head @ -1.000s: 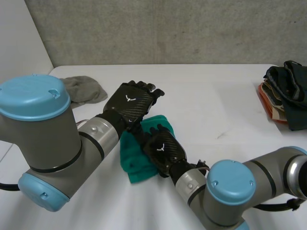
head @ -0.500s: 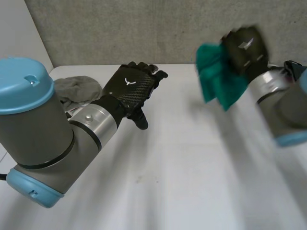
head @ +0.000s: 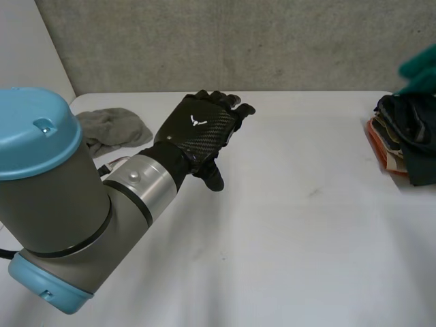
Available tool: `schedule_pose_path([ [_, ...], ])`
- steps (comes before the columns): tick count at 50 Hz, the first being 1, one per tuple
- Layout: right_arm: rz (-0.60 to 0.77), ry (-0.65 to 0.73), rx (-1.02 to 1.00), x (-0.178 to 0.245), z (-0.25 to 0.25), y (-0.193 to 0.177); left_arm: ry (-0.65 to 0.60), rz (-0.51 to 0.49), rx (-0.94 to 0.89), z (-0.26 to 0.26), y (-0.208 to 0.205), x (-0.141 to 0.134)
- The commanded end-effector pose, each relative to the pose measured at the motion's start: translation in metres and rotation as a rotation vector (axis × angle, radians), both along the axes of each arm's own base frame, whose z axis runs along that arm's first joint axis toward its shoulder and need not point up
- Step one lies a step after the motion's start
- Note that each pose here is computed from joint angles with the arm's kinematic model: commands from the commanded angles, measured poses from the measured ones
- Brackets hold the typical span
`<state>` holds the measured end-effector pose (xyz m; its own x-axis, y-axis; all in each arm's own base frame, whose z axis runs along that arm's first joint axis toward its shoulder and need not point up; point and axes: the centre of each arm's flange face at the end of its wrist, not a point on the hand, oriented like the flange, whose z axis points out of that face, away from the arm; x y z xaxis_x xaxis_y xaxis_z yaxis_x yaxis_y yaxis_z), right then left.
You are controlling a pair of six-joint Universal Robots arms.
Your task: Fold the laundry.
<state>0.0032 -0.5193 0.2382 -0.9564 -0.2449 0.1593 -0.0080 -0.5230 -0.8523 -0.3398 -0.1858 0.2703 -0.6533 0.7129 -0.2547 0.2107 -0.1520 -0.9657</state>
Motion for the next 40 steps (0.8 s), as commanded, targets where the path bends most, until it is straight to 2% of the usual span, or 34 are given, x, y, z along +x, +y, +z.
schedule_pose_path([
  [1,0.014,-0.015,0.201,-0.038,-0.088,0.004,-0.012,-0.019,0.015,-0.006,0.007,-0.004],
  [7,-0.008,0.035,0.225,-0.053,-0.096,0.015,-0.018,-0.022,0.022,-0.009,0.009,-0.003],
  [19,-0.016,0.060,0.198,-0.043,-0.056,0.030,-0.019,-0.028,0.023,-0.008,0.013,-0.003],
  [27,-0.081,0.059,0.329,-0.043,-0.039,0.052,-0.010,-0.067,0.011,-0.004,0.027,-0.008],
  [31,-0.270,0.146,0.377,-0.068,-0.023,0.071,0.007,-0.086,-0.007,0.004,0.033,-0.008],
  [35,-0.579,0.242,0.418,-0.107,0.001,0.089,0.028,-0.119,-0.029,0.012,0.039,-0.010],
  [39,-0.773,0.309,0.390,-0.121,0.026,0.095,0.057,-0.163,-0.059,0.021,0.044,-0.010],
  [40,-0.785,0.315,0.383,-0.121,0.029,0.095,0.068,-0.178,-0.070,0.025,0.046,-0.010],
])
